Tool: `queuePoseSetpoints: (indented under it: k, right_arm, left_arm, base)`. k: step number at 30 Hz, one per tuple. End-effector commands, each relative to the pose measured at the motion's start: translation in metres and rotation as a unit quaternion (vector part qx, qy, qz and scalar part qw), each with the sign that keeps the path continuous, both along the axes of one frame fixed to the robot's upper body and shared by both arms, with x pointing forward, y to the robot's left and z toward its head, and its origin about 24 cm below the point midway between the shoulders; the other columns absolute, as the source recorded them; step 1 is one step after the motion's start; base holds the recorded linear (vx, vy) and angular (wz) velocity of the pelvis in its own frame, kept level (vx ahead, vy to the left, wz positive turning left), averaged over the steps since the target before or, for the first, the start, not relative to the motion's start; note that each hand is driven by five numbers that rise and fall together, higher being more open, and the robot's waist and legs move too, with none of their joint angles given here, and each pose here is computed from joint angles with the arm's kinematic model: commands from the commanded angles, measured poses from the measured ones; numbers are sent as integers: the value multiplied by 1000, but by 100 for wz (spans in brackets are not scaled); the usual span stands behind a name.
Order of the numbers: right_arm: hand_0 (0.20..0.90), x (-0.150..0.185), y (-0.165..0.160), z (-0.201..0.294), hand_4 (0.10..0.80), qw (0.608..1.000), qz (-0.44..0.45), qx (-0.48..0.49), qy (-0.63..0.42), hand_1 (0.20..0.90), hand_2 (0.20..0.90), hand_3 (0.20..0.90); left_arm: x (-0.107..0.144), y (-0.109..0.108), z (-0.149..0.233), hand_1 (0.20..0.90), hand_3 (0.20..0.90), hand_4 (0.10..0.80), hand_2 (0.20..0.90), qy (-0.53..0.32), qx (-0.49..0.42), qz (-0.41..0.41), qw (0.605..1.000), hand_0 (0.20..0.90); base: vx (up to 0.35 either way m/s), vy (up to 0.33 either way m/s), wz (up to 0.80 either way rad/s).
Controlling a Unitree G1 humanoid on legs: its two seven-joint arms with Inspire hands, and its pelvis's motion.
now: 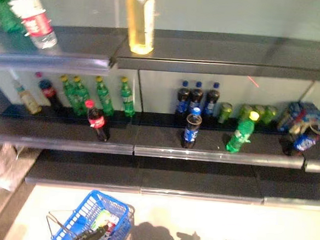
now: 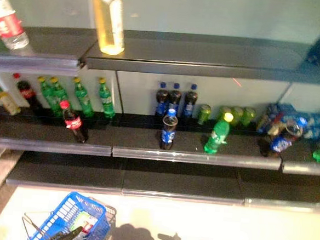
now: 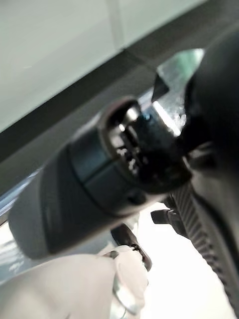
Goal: Pick up the drink and place into the basket.
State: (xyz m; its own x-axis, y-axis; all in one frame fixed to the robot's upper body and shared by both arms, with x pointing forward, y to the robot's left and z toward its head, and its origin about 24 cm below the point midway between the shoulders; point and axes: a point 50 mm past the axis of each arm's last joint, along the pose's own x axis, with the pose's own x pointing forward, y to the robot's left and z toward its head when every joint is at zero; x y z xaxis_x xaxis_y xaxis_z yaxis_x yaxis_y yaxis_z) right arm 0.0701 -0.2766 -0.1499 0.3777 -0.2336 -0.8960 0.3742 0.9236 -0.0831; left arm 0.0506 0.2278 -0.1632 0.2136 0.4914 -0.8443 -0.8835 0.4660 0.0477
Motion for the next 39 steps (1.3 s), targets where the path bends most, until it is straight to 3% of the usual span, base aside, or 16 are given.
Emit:
queuePoseSetpoints:
  k: [1, 6, 8, 19, 27, 31, 39]
  right_arm:
    - [900, 19, 23, -3, 800, 998, -19, 36, -44, 900, 900, 900]
    - [900, 7, 36, -9, 800, 996, -59, 47, -43, 900, 900, 900]
    - [900, 10, 48, -11, 800, 997, -39, 58, -43, 900, 900, 900]
    - [900, 16, 54, -12, 800, 997, -13, 58, -40, 900, 900, 900]
    - [900, 5, 51, -15, 800, 998, 23, 61, 10, 900, 900, 900]
    - [900, 14, 44, -12, 800, 998, 50, 41, 13, 900, 900, 900]
    - [900, 24, 47, -11, 800, 998, 49, 39, 1, 900, 900, 900]
  left_arm:
    - [6, 50, 19, 300, 200, 100, 300, -38, 94, 38, 994, 300]
    - [0, 43, 15, 300, 200, 100, 300, -15, 93, 10, 996, 300]
    - [-10, 49, 15, 300, 200, 100, 300, -10, 96, 28, 995, 300]
    - [-13, 63, 18, 300, 200, 100, 300, -26, 88, 97, 991, 300]
    - [-30, 60, 16, 300, 200, 100, 300, -19, 81, 168, 982, 300]
    - [-39, 46, 10, 300, 200, 100, 300, -9, 61, 197, 978, 300]
    - [-46, 47, 11, 300, 200, 100, 300, 1, 68, 214, 974, 300]
  base:
    - [23, 60, -47]
    - [-13, 12, -12]
    - [-110, -146, -26]
    - [-33, -255, -52]
    - [130, -614, -69]
    - [184, -170, -66]
    - [358, -134, -47]
